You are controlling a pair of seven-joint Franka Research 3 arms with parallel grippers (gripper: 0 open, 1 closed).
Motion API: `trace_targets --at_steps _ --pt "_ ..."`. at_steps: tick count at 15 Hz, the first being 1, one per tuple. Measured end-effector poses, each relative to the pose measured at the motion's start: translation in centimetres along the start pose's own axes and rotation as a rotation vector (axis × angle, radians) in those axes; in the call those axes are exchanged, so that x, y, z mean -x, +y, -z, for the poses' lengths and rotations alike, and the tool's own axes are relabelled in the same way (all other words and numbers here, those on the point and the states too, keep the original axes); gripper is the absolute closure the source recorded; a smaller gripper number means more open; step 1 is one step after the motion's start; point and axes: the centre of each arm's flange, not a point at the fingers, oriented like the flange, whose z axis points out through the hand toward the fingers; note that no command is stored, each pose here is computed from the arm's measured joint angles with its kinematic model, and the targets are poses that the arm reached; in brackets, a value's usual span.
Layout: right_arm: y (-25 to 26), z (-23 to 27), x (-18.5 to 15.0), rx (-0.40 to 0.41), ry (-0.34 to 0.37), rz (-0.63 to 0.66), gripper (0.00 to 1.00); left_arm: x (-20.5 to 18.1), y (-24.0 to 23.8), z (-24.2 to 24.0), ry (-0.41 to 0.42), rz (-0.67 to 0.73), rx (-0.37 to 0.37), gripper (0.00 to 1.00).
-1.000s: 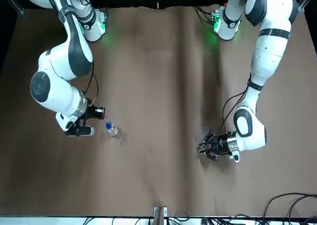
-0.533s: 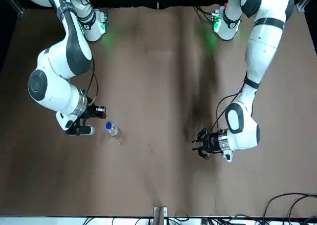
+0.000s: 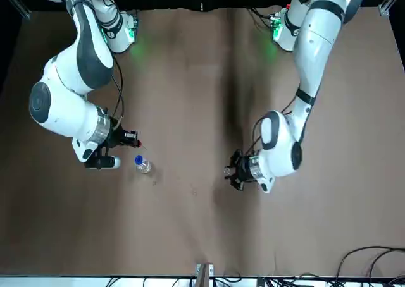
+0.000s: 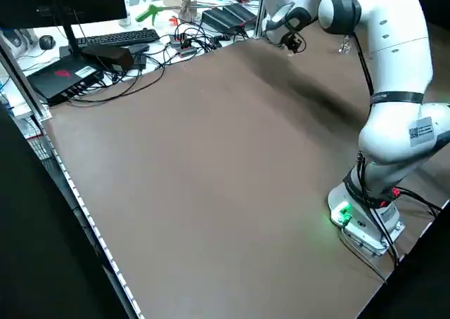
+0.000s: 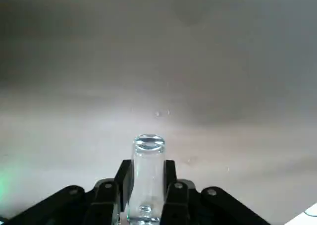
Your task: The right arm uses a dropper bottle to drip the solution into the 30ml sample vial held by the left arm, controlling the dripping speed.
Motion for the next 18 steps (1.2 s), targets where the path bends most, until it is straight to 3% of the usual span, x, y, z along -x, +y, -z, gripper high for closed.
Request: trace_targets --at_steps 6,18 --pt "-0.9 -0.1 0.3 -0.072 -0.02 -0.018 0.87 7.9 -3.4 -2.2 0.006 0.037 0.013 0.68" --pt "-3.0 0.6 1.3 -0.139 -0.03 -0.008 0.86 17.1 -7.3 -4.1 0.031 0.119 0.101 0.68"
